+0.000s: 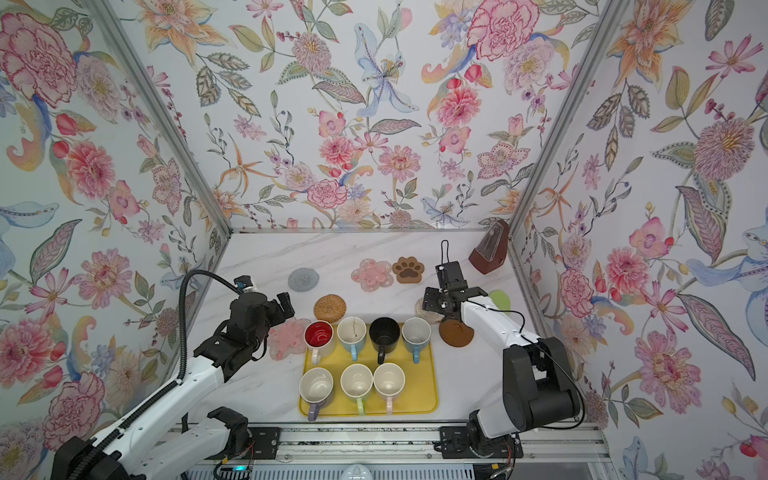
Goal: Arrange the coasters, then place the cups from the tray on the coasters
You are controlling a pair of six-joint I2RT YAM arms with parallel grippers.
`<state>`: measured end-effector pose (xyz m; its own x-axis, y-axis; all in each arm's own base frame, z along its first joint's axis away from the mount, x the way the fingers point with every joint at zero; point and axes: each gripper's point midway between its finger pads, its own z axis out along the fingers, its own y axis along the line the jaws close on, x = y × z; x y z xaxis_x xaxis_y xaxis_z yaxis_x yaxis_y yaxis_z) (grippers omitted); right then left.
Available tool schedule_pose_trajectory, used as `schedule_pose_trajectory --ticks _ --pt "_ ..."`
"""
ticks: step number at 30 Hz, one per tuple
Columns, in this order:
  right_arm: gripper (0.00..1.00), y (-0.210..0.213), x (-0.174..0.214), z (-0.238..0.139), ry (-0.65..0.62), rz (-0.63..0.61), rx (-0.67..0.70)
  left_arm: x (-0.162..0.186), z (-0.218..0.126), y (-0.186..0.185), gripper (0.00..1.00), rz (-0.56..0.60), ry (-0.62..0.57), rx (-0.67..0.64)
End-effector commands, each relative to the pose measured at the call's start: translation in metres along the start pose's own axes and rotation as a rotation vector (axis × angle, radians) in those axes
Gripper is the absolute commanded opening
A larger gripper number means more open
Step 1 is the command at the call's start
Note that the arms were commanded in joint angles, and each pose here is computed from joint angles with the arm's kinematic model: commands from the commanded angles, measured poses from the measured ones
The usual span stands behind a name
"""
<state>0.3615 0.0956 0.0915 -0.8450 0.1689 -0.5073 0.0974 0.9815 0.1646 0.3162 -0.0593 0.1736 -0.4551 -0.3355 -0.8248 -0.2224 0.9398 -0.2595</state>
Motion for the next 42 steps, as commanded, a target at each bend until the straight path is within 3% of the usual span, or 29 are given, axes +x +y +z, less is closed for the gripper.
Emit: schedule_pose_trajectory --ticks 1,11,21,42 --pt "0.67 0.001 -0.005 0.006 0.005 -0.006 0.021 0.006 0.0 0.018 0.99 -0.007 0.008 -0.071" --pt "0.52 -0.004 0.0 0.033 0.053 -0.009 0.032 0.003 -0.006 0.023 0.99 -0.048 -0.037 -0.056" --pt "0.49 -0.005 0.009 0.053 0.088 -0.002 0.033 0.006 -0.007 0.027 0.99 -0.06 -0.019 -0.076" --pt "0.42 -0.044 0.002 0.083 0.11 0.042 0.173 0.009 -0.006 0.038 0.99 -0.063 -0.011 -0.102"
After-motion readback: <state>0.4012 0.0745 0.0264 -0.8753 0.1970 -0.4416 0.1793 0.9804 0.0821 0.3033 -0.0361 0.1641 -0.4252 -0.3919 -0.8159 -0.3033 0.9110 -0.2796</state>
